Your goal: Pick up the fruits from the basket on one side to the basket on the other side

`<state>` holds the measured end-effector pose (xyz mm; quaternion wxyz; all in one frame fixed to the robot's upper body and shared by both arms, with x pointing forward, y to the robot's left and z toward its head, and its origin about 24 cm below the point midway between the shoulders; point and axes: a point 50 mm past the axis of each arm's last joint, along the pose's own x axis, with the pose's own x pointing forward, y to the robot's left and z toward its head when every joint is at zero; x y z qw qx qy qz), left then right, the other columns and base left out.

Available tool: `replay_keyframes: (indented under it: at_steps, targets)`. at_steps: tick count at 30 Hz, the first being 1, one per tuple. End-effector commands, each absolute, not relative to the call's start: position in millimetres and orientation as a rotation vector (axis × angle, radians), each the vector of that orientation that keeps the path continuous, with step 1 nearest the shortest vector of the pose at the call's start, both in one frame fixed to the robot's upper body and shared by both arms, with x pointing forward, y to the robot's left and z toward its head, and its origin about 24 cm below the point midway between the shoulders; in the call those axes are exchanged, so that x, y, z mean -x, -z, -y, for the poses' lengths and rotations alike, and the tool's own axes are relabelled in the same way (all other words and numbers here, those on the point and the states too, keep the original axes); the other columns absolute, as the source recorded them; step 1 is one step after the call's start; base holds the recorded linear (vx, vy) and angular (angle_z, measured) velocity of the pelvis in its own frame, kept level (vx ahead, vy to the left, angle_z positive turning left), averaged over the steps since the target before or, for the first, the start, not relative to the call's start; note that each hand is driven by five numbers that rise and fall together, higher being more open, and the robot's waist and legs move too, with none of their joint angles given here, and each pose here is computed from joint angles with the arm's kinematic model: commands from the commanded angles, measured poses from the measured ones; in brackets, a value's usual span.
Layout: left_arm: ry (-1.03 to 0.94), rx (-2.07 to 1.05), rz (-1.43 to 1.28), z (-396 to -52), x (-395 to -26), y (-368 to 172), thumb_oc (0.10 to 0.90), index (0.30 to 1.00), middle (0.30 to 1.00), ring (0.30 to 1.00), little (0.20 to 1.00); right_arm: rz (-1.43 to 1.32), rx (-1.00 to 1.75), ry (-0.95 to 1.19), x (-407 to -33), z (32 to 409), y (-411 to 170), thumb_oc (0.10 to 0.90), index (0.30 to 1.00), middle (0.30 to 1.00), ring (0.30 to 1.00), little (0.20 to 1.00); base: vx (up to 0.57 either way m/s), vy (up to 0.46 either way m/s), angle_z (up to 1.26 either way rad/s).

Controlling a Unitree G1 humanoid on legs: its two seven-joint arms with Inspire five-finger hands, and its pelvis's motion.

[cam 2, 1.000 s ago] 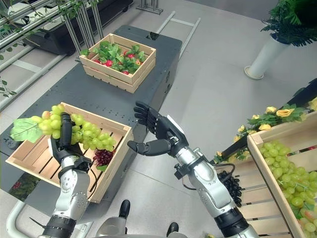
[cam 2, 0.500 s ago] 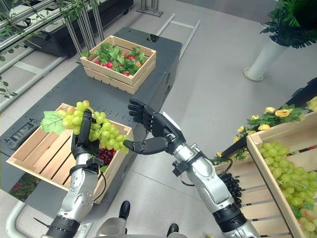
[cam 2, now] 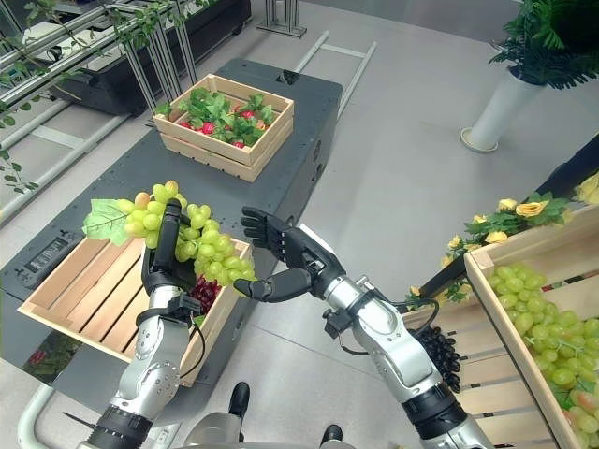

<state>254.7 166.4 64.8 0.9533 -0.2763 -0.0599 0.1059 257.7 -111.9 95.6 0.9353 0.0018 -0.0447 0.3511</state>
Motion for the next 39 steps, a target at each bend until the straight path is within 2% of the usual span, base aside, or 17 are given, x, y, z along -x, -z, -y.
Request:
replay_keyframes:
  at_steps: [1,9,23,39]
  targets:
    - [0.018,0.503,0.421,-143,-268,-126,0.400,0.300,0.300,0.300,0.300,0.275,-0.052,-0.836,-254,97,-132,0.800,0.900,0.900,0.900,0.900,0.00,0.000,0.00]
    - [0.123,0.475,0.416,-128,-268,-126,0.400,0.300,0.300,0.300,0.300,0.243,-0.074,-0.876,-253,90,-128,0.800,0.900,0.900,0.900,0.900,0.00,0.000,0.00]
    - [0.107,0.390,0.418,-130,-270,-121,0.400,0.300,0.300,0.300,0.300,0.205,-0.261,-0.963,-249,90,-136,0.800,0.900,0.900,0.900,0.900,0.00,0.000,0.00]
    - [0.207,0.420,0.437,-115,-267,-124,0.400,0.300,0.300,0.300,0.300,0.142,-0.215,-0.921,-250,82,-121,0.800,0.900,0.900,0.900,0.900,0.00,0.000,0.00]
